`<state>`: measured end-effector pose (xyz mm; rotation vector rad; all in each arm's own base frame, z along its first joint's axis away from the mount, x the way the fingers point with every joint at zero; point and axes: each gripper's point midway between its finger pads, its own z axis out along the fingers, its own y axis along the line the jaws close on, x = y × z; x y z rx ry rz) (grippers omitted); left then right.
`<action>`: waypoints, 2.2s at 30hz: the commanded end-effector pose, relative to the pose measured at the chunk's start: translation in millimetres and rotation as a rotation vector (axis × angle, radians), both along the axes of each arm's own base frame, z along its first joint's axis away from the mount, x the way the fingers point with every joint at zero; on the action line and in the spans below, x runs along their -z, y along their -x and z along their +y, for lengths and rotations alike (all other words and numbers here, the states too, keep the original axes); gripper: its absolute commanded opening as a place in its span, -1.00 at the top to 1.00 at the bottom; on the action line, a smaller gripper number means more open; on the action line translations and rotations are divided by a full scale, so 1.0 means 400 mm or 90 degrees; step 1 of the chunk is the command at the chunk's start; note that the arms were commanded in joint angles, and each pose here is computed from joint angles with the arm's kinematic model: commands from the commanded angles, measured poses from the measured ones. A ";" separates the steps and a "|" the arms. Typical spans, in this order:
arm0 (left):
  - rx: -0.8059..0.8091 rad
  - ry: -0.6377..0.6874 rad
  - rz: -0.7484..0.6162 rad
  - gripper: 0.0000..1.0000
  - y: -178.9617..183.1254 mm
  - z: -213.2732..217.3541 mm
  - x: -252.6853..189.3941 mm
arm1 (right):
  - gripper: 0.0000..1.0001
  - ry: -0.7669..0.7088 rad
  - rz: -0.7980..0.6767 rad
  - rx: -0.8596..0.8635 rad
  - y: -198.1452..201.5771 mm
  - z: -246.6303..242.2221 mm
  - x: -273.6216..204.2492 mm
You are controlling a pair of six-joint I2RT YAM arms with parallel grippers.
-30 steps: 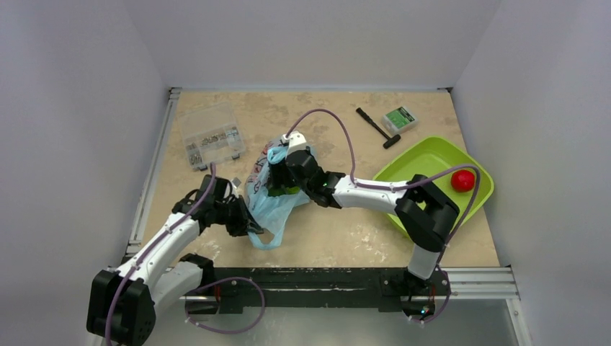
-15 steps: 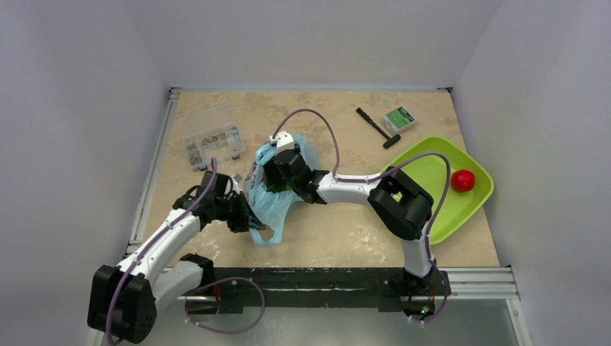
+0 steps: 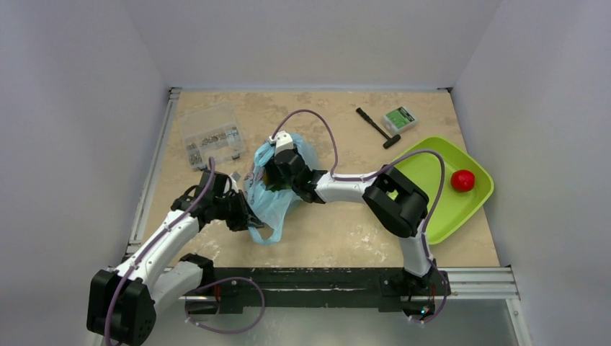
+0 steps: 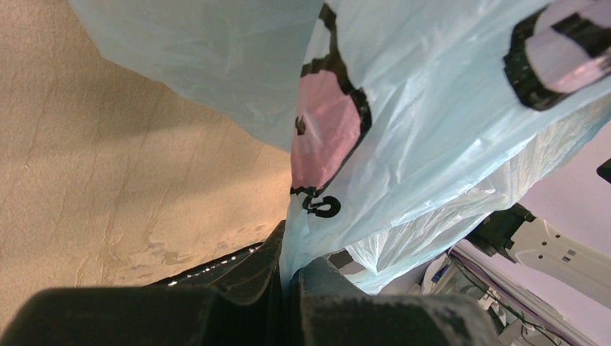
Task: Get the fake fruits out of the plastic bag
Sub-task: Take out the fake fruit from the plastic bag, then place the fake fruit in the bin.
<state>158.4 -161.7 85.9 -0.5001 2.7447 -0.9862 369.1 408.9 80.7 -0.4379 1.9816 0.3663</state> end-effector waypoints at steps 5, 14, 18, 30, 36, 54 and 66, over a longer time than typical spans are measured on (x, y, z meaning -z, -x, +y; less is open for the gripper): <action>-0.028 0.006 -0.033 1.00 -0.027 -0.002 -0.035 | 0.62 -0.041 -0.004 -0.018 0.021 -0.006 -0.098; -0.046 -0.001 -0.044 1.00 -0.040 0.003 -0.041 | 0.96 -0.094 0.014 -0.027 0.074 -0.036 -0.199; -0.050 0.000 -0.049 1.00 -0.046 0.003 -0.044 | 1.00 -0.126 0.032 -0.037 0.108 -0.050 -0.239; -0.032 -0.018 -0.060 1.00 -0.062 0.006 -0.050 | 1.00 -0.184 0.088 -0.186 0.259 -0.058 -0.351; -0.023 -0.052 -0.073 1.00 -0.070 0.022 -0.051 | 1.00 -0.128 0.083 -0.188 0.310 -0.153 -0.370; 0.028 -0.001 -0.144 1.00 -0.080 -0.009 -0.082 | 1.00 -0.035 0.099 0.502 0.191 -0.845 -0.258; 0.033 0.010 -0.174 1.00 -0.079 -0.011 -0.107 | 1.00 -0.021 0.270 0.554 0.190 -0.925 -0.038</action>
